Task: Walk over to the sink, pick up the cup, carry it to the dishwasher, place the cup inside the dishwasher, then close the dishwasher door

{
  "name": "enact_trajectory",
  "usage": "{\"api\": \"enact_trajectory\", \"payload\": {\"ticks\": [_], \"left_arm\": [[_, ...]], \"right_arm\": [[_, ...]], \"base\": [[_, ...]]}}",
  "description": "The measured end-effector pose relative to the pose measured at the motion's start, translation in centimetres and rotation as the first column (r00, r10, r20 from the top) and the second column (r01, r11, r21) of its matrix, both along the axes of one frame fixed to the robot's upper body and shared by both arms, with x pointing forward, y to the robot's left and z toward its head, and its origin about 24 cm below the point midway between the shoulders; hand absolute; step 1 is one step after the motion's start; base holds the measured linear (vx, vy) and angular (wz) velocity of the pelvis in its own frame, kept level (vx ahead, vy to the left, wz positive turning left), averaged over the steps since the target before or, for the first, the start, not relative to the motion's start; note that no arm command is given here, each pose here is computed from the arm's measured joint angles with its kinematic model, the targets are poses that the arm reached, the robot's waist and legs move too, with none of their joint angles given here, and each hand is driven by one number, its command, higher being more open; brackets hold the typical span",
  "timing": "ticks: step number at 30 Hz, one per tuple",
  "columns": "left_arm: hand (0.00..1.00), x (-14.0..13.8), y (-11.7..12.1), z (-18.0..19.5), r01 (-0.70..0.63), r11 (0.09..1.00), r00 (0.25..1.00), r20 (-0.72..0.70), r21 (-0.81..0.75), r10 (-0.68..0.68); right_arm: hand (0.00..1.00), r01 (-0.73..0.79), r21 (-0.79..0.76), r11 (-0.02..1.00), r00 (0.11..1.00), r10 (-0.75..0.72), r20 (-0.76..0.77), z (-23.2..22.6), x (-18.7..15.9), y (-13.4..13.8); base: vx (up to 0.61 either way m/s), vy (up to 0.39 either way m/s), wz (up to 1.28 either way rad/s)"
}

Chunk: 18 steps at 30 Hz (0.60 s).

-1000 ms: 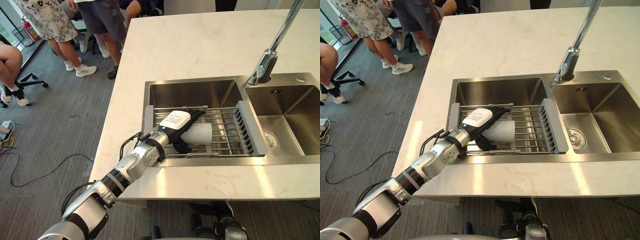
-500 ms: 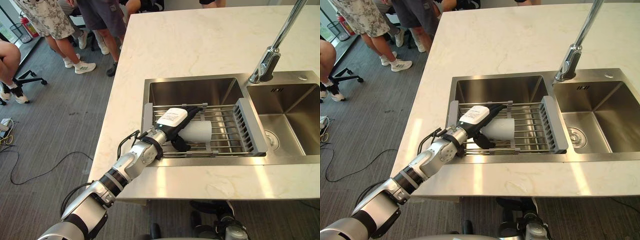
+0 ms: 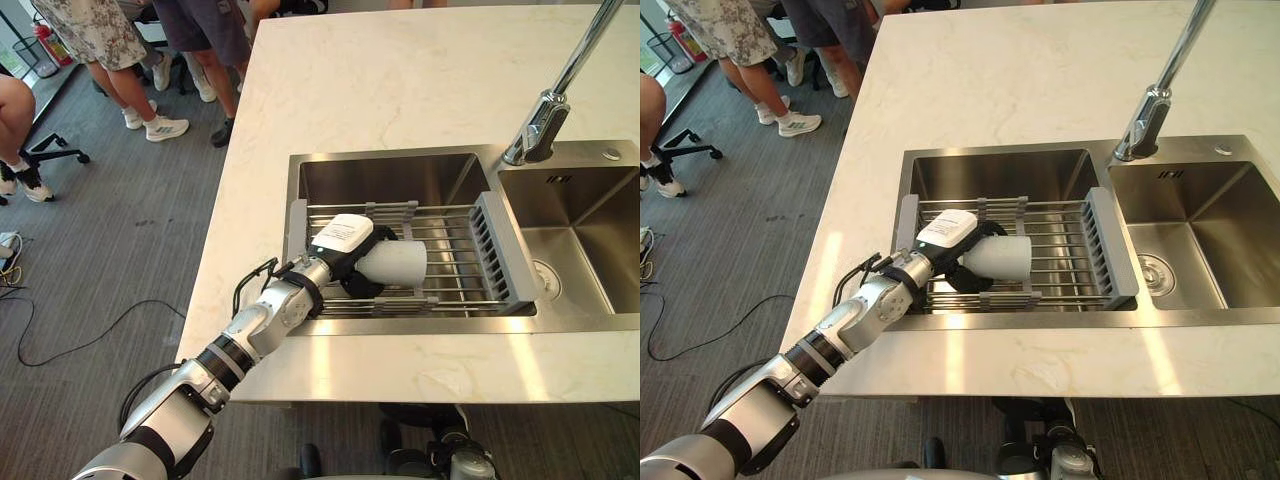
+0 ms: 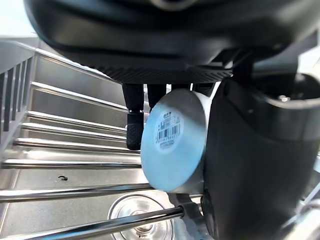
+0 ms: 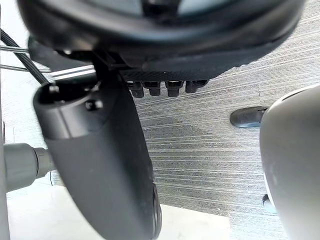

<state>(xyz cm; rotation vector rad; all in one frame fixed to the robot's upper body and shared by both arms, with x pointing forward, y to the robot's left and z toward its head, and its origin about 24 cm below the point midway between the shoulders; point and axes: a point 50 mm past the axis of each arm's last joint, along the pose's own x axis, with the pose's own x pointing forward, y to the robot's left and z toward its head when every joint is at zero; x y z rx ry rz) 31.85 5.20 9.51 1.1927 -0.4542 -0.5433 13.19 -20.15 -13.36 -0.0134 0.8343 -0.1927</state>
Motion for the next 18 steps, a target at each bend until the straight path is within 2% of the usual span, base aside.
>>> {"api": "enact_trajectory", "payload": {"ticks": [12,16,18], "left_arm": [[0.0,0.0,0.2,0.1,-0.002,1.0,1.0,0.001,0.002,0.002],[0.0,-0.2,0.4,1.4,0.009,0.999,0.999,0.035,-0.032,-0.008],[0.0,-0.5,0.3,3.0,0.026,0.995,0.996,0.084,-0.097,-0.018]], "right_arm": [[1.0,0.0,0.0,1.0,1.0,0.0,0.002,0.0,0.0,0.0],[1.0,0.001,0.002,1.0,1.0,-0.001,0.002,0.0,0.0,0.1],[1.0,0.001,0.002,1.0,1.0,-0.001,0.001,0.0,0.0,0.1]], "base": [[0.0,0.0,0.0],[0.0,0.0,0.0],[0.0,0.0,0.04]]}}
